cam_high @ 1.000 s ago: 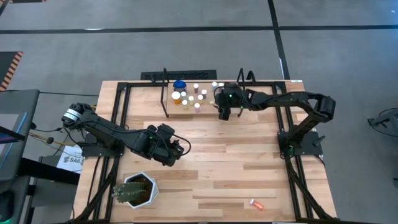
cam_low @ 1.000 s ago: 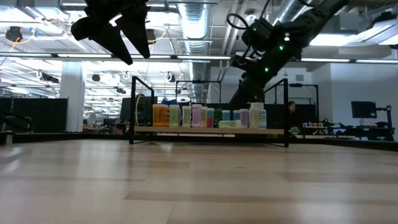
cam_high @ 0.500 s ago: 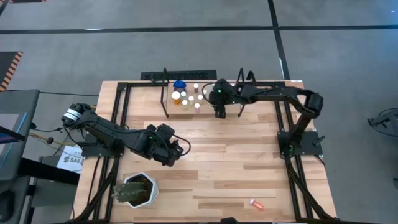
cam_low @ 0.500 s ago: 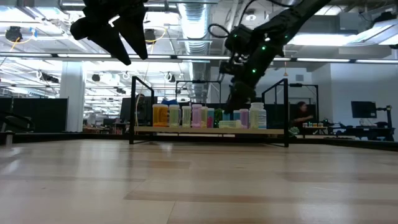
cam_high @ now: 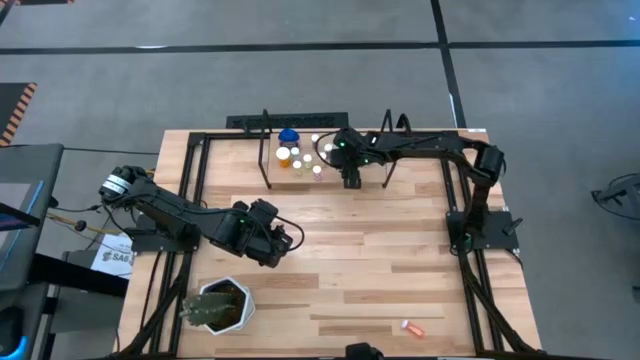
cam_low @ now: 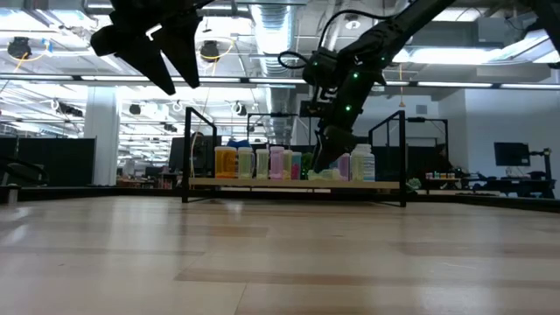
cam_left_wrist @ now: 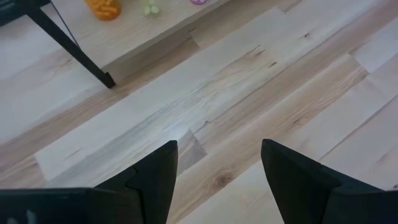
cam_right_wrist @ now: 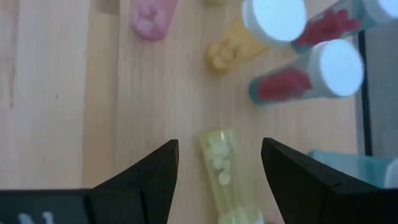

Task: Pick and place medicine bottles onto shelf by color
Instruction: Put the yellow pill bottle on the shelf

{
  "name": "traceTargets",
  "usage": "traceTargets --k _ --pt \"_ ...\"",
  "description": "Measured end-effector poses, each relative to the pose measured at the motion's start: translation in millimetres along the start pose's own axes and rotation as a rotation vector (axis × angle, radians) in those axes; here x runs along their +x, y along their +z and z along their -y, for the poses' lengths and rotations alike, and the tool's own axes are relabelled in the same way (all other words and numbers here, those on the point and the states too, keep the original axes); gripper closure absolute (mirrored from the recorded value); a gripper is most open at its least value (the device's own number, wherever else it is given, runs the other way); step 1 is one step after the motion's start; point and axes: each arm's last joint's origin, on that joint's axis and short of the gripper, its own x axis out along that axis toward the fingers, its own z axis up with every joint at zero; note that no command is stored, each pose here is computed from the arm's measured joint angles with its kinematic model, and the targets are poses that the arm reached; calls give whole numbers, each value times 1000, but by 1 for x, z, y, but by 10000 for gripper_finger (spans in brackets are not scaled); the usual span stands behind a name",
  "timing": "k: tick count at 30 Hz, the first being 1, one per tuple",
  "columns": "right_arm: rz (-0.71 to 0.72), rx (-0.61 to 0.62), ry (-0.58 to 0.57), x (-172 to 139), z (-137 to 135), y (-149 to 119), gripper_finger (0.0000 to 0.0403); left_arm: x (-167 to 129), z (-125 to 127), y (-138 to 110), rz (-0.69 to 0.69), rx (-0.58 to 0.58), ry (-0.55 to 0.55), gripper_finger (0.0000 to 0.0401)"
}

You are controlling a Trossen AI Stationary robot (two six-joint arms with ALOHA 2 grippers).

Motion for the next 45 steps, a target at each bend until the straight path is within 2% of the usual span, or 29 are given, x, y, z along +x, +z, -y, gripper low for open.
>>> traceTargets --k 8,28,32,45 --pt "-50 12 35 1 8 -12 149 0 0 0 -6 2 2 181" --pt "-47 26 106 15 5 -15 152 0 1 -1 -34 -2 -14 181" --pt "-52 27 109 15 5 -16 176 0 1 -1 -35 -2 -13 181" --pt "-101 3 144 7 -1 -9 292 0 1 -1 -32 -5 -17 181"
